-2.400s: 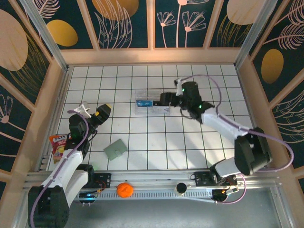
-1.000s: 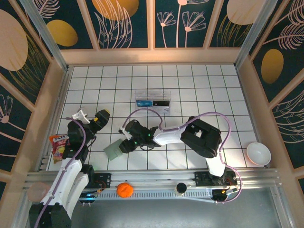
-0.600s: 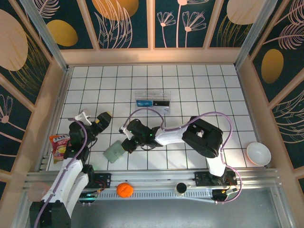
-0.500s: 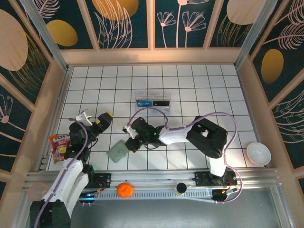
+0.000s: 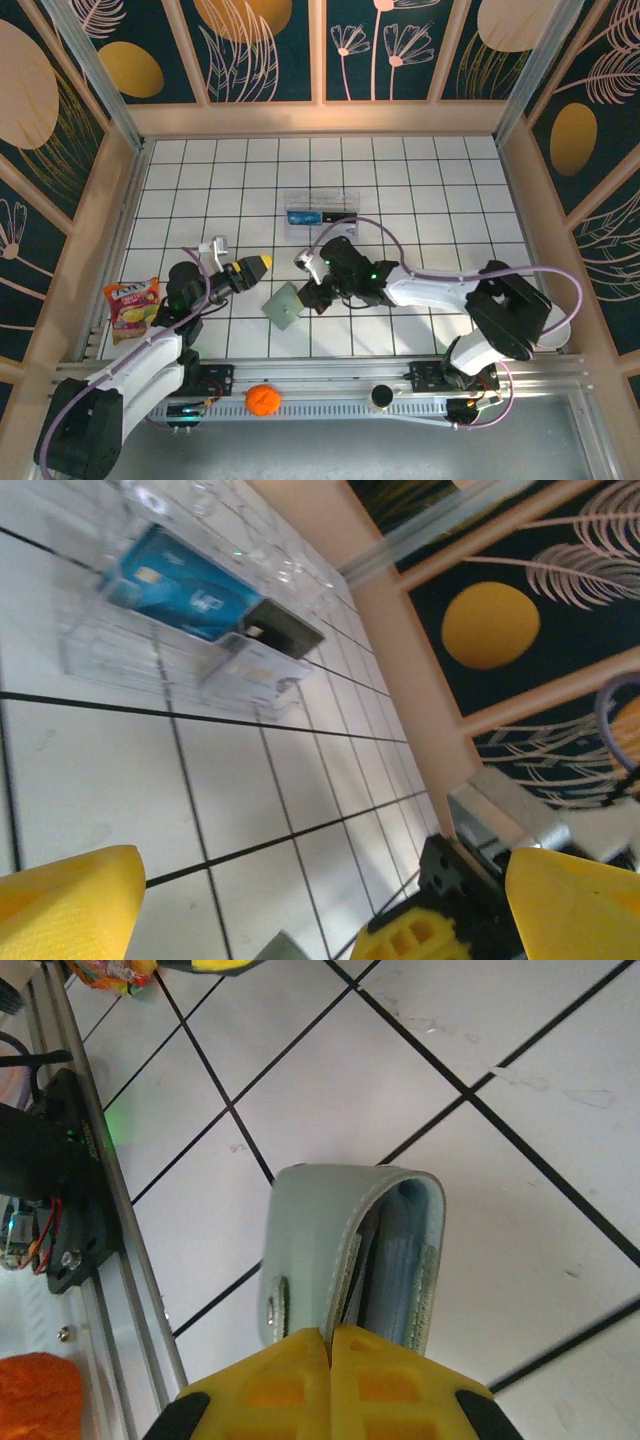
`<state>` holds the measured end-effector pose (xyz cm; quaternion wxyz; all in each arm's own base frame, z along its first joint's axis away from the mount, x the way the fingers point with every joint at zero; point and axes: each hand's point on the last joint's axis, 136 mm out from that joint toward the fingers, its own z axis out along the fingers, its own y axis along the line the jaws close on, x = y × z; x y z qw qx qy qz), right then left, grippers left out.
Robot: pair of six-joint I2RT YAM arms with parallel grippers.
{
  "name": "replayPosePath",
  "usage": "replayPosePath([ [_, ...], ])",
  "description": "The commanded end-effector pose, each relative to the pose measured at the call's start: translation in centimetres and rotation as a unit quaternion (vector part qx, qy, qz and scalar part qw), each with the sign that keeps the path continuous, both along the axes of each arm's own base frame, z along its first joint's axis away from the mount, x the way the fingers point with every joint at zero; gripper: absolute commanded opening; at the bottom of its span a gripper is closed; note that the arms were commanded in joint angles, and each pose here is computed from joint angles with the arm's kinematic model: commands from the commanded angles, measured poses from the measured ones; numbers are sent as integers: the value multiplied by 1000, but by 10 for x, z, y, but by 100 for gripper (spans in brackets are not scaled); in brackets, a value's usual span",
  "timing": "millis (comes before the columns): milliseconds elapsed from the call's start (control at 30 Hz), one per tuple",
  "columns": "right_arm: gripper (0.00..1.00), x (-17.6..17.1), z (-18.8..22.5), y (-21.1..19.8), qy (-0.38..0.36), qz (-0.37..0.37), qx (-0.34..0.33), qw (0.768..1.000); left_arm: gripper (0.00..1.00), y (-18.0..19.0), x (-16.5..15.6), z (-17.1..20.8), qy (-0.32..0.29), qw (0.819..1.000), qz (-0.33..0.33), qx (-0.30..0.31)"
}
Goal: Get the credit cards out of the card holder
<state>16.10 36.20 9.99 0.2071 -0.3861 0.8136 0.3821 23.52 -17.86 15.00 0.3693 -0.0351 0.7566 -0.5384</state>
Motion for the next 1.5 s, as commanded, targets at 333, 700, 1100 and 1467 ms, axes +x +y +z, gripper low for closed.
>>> replayPosePath([
  [333, 0, -13, 45, -24, -5, 24, 58, 998, 91, -56, -20, 10, -72, 990, -122, -3],
  [700, 0, 27, 65, -47, -27, -38, 91, 995, 68, -88, -52, 22, -109, 970, -217, -23],
  [1100, 0, 64, 65, -43, -42, -69, 81, 993, 24, -91, -39, 7, -80, 979, -185, 11],
  [1467, 0, 74, 69, -38, -50, -83, 86, 992, 26, -97, -26, -6, -49, 985, -162, 22],
])
